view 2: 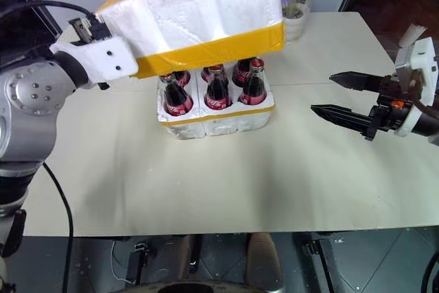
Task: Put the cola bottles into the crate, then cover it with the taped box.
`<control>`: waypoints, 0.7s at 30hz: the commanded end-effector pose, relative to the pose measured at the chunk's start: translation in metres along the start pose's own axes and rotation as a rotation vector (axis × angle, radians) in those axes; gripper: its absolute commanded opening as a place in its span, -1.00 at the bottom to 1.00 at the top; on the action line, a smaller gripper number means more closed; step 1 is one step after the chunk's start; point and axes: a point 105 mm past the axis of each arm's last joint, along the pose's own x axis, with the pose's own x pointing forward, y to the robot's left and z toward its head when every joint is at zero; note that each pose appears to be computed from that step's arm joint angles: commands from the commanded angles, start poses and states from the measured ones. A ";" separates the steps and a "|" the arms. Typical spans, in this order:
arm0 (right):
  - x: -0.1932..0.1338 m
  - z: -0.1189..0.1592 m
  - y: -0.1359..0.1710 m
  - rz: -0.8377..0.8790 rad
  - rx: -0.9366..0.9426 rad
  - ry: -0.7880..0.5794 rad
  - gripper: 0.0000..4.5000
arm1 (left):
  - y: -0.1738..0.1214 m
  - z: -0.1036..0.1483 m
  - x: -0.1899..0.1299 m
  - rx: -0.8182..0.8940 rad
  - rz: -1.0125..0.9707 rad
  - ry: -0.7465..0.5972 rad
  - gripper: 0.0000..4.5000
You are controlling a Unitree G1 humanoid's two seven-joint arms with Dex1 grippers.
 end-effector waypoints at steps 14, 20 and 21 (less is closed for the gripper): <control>-0.001 0.013 0.002 -0.004 -0.041 -0.062 1.00 | 0.010 0.007 -0.024 0.065 -0.004 -0.042 0.99; -0.004 0.010 0.001 0.002 -0.041 -0.044 1.00 | -0.033 -0.021 -0.064 -0.237 -0.352 -0.017 0.99; -0.004 0.010 0.000 0.002 -0.040 -0.043 1.00 | -0.038 -0.027 -0.070 -0.272 -0.402 -0.010 0.99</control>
